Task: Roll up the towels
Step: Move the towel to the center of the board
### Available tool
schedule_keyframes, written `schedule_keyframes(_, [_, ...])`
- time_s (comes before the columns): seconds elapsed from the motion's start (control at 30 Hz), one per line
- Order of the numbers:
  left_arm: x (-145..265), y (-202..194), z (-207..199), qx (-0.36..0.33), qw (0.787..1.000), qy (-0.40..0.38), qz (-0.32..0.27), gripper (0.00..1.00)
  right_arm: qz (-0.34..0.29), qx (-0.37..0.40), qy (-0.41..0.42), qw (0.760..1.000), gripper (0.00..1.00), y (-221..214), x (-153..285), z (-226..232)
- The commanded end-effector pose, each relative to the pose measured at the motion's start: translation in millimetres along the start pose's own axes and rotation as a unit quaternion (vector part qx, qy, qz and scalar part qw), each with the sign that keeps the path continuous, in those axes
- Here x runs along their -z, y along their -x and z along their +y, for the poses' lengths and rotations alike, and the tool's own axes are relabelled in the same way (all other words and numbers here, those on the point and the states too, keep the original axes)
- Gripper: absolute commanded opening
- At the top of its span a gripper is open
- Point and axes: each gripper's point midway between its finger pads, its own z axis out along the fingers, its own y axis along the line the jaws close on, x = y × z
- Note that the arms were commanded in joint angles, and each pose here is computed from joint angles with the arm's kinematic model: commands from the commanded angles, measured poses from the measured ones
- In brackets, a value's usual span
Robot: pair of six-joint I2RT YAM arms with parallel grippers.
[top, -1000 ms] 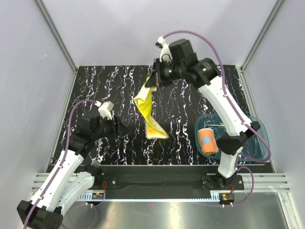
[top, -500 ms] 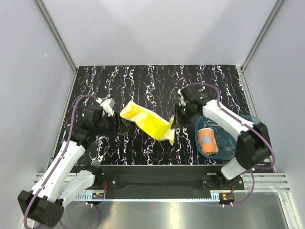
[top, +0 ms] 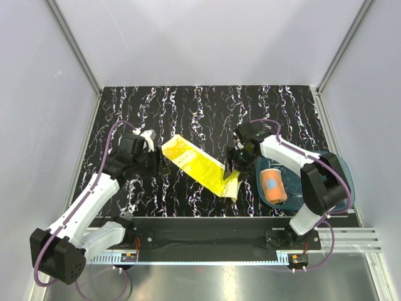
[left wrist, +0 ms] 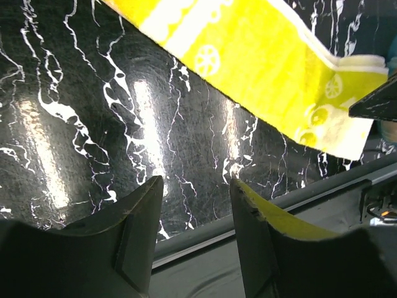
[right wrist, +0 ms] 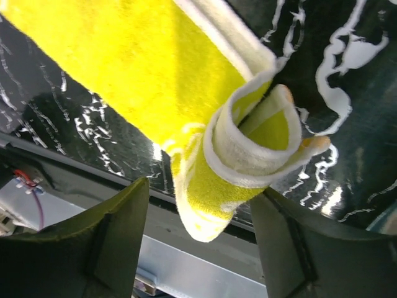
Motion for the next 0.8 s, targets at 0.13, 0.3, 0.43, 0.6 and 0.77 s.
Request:
schedule_keyframes(0.13, [-8.6, 1.3, -34.9, -0.086, 0.996, 0.008, -0.019, 0.52, -0.068, 0.007, -0.068, 0.995, 0.77, 9.5, 43.2, -13.1])
schedule_keyframes(0.3, [-33.4, -15.4, -53.4, -0.113, 0.993, 0.026, 0.007, 0.52, -0.154, -0.001, -0.091, 0.984, 0.93, 22.7, 95.6, -10.6])
schedule_keyframes(0.43, [-61.4, -4.7, -66.0, -0.105, 0.994, 0.021, 0.005, 0.53, -0.149, 0.000, -0.054, 0.987, 0.93, 18.2, 95.3, 1.1])
schedule_keyframes(0.6, [-110.0, 23.7, -66.3, -0.108, 0.992, 0.061, 0.015, 0.54, -0.124, 0.007, -0.029, 0.992, 0.89, 9.3, 79.9, 9.3])
schedule_keyframes(0.77, [-150.3, 40.9, -28.3, -0.052, 0.991, 0.113, 0.053, 0.54, -0.112, 0.014, -0.028, 0.993, 0.88, 6.2, 72.3, 13.2])
